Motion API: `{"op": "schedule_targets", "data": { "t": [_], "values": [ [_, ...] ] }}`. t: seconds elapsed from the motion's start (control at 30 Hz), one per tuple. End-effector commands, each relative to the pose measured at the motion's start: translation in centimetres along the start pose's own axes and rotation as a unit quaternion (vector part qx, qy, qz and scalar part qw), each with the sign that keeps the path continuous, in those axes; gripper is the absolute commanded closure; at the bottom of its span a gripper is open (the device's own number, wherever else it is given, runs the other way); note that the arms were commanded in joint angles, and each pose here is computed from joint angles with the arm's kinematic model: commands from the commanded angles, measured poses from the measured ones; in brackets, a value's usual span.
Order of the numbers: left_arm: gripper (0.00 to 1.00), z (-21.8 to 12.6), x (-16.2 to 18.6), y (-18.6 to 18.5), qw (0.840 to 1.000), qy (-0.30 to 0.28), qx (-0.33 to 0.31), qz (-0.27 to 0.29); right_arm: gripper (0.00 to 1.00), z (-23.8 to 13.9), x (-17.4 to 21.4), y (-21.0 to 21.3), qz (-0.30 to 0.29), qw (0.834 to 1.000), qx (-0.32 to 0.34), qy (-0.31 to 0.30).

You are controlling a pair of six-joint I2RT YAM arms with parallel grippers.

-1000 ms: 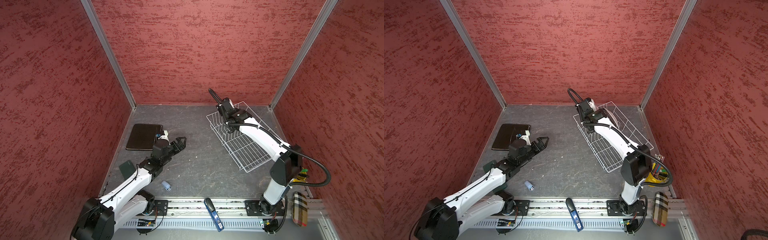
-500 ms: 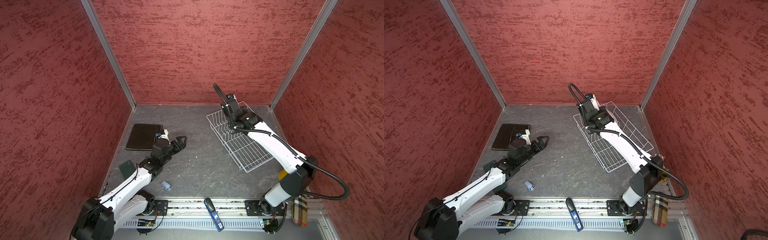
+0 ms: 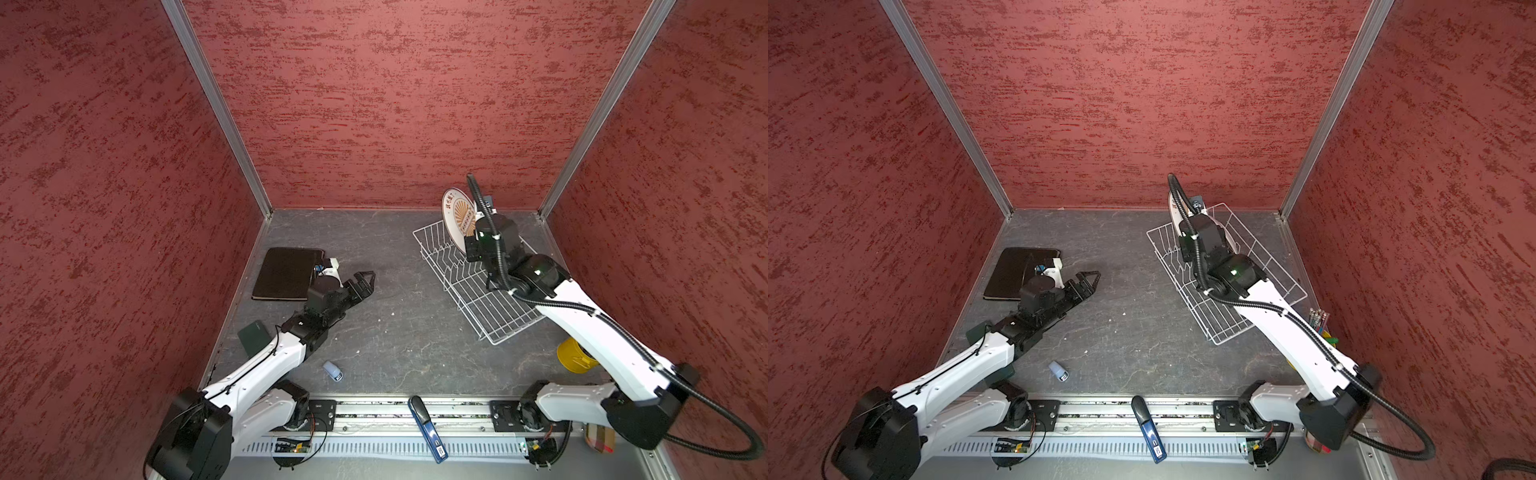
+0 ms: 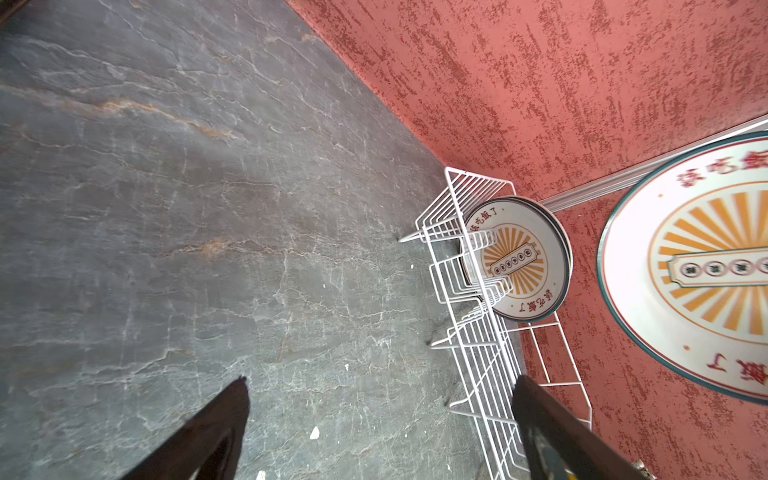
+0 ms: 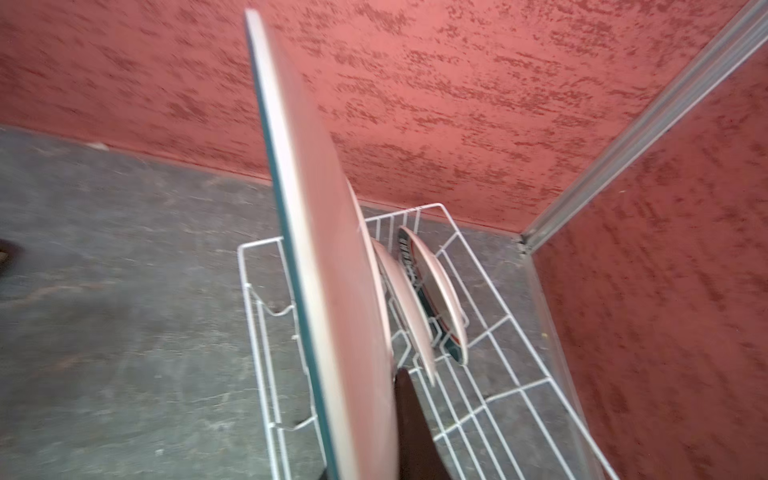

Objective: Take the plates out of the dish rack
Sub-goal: 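Lift the white printed plate out of the rack toward the left gripper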

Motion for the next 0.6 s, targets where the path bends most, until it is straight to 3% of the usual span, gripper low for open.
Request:
{"op": "schedule_targets", "data": {
  "t": [0.0, 0.27, 0.4, 0.57],
  "values": [
    [0.02, 0.2, -0.5, -0.9, 1.000, -0.008, 0.030, 0.001, 1.00, -1.5, -1.2, 0.9, 0.083, 0.990, -0.109, -0.037],
    [0.02, 0.2, -0.7, -1.7, 0.997, -0.018, 0.077, 0.007, 1.00, -0.2, 1.7, 2.6, 0.133, 0.972, -0.194, 0.023],
    [0.03, 0.2, -0.7, -2.2, 0.994, -0.021, 0.109, 0.010, 1.00, -0.1, 3.1, 3.7, 0.163, 0.947, -0.270, 0.051],
    [0.06, 0.5, -0.7, -3.0, 0.987, -0.010, 0.157, 0.020, 1.00, 0.1, 5.0, 4.1, 0.203, 0.926, -0.310, 0.076]
  ]
}}
Point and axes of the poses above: each gripper's point midway between its finger pads, its own z axis out along the fingers, its own y axis along the line the jaws close on, x = y × z, the point moved 10 cm from there along -z, back along the fingers, and after that the axes turned 9 degrees about z, right-handed, at the moved point
